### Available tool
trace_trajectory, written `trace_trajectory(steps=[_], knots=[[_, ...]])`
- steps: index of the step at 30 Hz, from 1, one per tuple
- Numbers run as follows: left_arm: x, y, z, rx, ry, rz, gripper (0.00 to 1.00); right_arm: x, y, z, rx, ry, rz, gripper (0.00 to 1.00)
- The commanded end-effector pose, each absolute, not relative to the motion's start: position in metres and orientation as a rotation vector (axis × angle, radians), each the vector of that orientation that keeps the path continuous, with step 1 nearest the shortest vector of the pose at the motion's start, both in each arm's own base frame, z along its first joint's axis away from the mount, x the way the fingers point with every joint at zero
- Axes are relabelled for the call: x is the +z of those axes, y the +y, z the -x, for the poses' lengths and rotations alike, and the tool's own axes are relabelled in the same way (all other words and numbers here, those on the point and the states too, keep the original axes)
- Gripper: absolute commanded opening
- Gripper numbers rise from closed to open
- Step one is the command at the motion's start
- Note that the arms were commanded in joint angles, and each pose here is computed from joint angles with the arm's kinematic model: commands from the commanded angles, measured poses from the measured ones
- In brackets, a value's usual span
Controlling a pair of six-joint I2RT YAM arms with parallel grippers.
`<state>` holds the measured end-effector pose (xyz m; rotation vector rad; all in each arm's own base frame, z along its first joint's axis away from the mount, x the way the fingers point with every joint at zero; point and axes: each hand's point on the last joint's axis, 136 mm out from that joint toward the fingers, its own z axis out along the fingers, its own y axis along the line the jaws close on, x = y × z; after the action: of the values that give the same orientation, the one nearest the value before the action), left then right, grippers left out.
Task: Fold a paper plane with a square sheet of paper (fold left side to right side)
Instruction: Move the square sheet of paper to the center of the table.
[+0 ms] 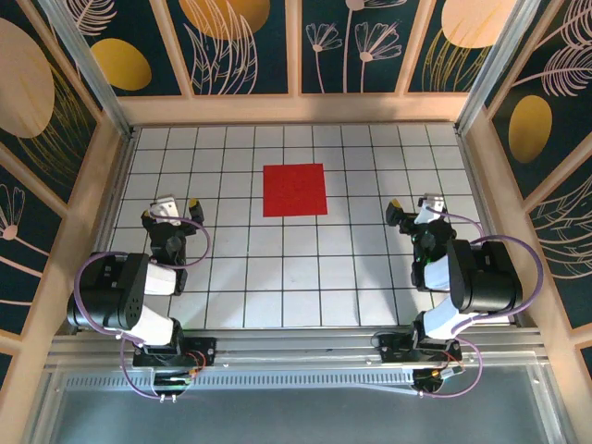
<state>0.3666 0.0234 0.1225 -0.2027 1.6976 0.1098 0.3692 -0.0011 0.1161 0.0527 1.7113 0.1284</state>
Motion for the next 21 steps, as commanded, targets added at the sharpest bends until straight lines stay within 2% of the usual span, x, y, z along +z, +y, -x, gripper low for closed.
trace_trajectory(steps=[1, 21], knots=[[0.1387, 0.0225, -0.3722, 0.108, 1.636, 0.198, 0.99, 0.1287, -0.0013, -0.3747, 0.138, 1.663, -0.05, 0.99], [0.1382, 0.0227, -0.3725, 0.109, 1.638, 0.198, 0.99, 0.1279, -0.0042, -0.3751, 0.13, 1.665, -0.065, 0.99]])
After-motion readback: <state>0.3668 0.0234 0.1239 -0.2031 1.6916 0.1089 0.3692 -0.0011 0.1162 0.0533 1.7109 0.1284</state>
